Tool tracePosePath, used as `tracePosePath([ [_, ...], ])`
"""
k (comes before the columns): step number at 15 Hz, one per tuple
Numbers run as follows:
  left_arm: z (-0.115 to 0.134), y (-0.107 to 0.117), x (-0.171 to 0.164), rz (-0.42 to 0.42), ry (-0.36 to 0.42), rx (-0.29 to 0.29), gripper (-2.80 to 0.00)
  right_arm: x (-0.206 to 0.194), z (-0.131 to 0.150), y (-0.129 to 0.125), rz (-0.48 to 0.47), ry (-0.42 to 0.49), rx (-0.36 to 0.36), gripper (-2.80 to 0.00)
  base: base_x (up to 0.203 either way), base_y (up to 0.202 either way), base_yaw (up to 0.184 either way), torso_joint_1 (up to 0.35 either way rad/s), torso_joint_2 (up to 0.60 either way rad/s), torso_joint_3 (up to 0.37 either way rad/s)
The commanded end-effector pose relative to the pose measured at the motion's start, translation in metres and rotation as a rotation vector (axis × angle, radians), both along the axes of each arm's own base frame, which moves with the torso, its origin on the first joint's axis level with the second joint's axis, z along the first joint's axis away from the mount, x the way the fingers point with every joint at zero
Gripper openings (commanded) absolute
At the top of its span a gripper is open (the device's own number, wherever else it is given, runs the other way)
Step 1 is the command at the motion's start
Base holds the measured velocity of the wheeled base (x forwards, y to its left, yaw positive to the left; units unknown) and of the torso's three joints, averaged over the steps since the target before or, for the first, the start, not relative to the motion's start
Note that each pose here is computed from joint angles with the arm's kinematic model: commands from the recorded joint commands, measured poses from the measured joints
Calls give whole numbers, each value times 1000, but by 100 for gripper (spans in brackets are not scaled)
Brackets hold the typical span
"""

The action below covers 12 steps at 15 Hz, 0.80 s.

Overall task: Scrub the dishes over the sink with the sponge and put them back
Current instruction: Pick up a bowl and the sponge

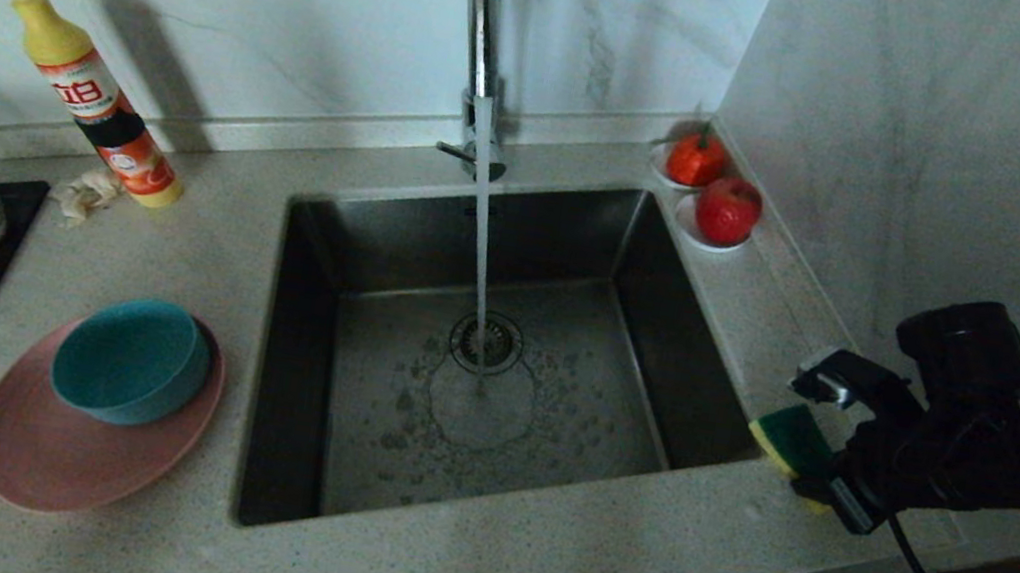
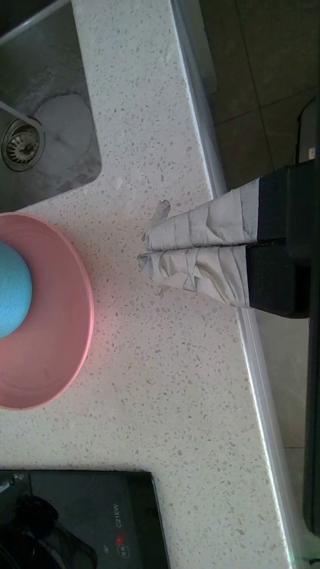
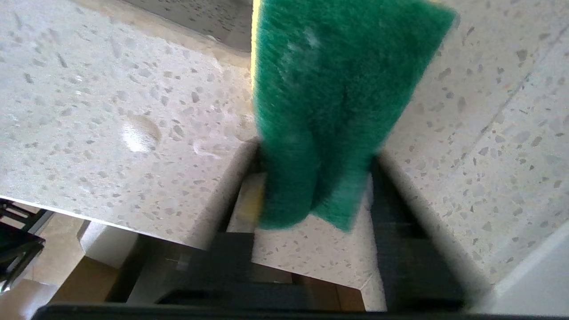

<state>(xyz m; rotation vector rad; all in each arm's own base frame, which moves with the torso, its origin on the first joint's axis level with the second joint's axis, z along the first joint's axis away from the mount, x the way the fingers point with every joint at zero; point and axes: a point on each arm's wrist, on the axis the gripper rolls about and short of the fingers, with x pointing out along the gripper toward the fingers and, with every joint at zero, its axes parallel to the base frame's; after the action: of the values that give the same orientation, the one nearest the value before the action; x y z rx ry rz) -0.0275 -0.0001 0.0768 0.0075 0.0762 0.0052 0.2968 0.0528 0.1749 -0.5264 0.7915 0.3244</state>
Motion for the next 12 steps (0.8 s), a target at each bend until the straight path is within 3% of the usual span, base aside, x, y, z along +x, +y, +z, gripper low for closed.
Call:
tracePosePath([
  [1, 0, 0, 0, 1, 1, 0, -280, -1, 1, 0, 3, -3, -1, -280, 0, 0, 0, 0, 0, 0],
  [6, 0, 0, 0, 1, 1, 0, -280, -7, 10, 0, 4, -30, 3, -280, 0, 0, 0, 0, 0, 0],
  [12, 0, 0, 0, 1, 1, 0, -280, -59, 64, 14, 94, -194, 54, -280, 0, 0, 0, 0, 0, 0],
])
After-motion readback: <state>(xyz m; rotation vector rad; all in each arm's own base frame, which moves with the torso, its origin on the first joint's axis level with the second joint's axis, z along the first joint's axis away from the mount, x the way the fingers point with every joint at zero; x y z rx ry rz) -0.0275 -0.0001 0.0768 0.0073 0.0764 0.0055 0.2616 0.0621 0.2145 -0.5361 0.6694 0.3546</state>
